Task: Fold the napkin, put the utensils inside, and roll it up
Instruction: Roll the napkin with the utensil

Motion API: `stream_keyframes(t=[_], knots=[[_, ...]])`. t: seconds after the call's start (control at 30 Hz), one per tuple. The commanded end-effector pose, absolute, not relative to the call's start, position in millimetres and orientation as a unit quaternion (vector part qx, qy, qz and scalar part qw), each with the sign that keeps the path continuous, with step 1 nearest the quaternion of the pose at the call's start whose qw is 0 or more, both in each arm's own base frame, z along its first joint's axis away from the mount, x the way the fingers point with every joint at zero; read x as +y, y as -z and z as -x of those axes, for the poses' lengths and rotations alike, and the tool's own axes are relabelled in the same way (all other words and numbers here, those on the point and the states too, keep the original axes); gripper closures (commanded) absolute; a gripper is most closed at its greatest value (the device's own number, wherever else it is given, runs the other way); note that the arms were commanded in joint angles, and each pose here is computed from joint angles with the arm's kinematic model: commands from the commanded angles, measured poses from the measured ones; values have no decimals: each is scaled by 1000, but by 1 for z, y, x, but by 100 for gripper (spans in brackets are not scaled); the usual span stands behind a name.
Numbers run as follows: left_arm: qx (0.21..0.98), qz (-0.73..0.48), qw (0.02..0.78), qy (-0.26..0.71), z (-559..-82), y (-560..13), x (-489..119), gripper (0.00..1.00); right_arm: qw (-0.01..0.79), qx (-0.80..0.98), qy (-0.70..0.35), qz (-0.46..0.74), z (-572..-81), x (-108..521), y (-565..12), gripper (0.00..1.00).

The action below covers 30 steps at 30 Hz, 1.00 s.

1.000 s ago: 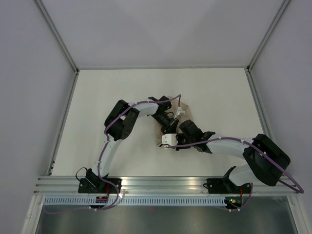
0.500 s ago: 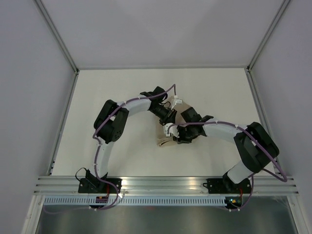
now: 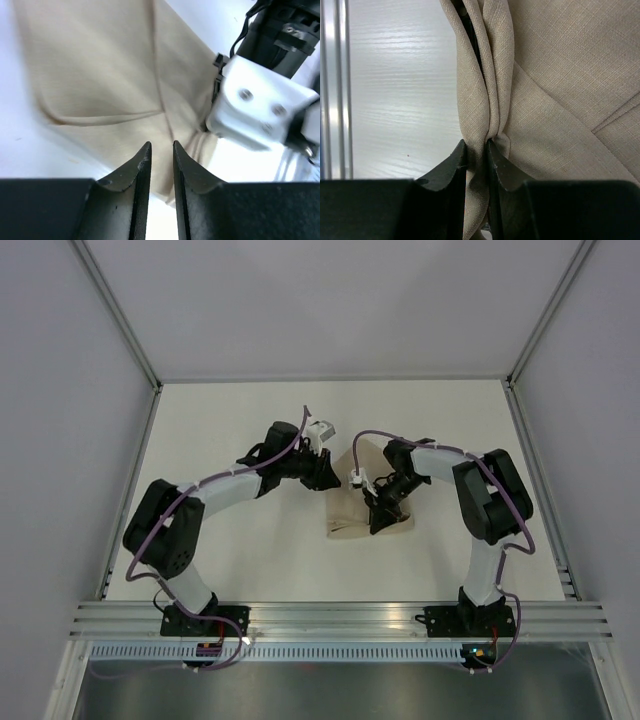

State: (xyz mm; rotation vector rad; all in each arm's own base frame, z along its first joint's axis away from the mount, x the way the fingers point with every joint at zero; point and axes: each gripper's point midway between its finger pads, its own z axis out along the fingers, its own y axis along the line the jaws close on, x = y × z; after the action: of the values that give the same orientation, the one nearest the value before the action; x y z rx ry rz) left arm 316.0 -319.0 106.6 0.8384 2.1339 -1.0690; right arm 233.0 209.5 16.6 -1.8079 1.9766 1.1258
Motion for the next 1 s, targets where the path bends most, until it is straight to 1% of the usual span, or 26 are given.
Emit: stream_keyframes(t=[0.0,0.03,0.07,0.1,0.13,0.2,0.23,0.27,0.37,0.5,0.7,0.73,0.97], knots=[[766,-250,476,352,-355,-161,-305,71,20,678,-445,585,-199,188,-10,89],[771,-245,481,337,-348,-150,-296,71,13,677,-455,577,-200,185,-5,89],[762,-252,499,326,-345,-152,-295,70,18,676,-460,575,-207,187,-7,89],[744,-248,536,313,-347,-169,-291,69,3,678,-470,565,-204,184,-10,90],[745,-254,540,299,-340,-159,-287,68,-6,679,-477,558,-204,183,-5,89],[723,-287,569,267,-330,-166,-294,67,-7,683,-483,547,-210,180,-6,89],[721,-297,572,254,-325,-162,-296,67,-14,686,-487,541,-210,178,-2,90],[703,-340,579,235,-313,-162,-308,67,-13,687,-487,540,-213,178,-2,89],[684,-384,591,186,-300,-158,-322,65,-17,692,-488,532,-215,175,2,89],[653,-447,589,165,-277,-150,-347,60,-21,699,-483,527,-215,173,7,89],[609,-564,541,137,-232,-111,-386,56,-24,708,-478,520,-217,171,13,89],[600,-588,526,131,-221,-97,-391,56,-25,709,-478,518,-218,171,14,90],[567,-632,515,119,-202,-70,-410,51,-29,713,-481,510,-219,170,15,90]])
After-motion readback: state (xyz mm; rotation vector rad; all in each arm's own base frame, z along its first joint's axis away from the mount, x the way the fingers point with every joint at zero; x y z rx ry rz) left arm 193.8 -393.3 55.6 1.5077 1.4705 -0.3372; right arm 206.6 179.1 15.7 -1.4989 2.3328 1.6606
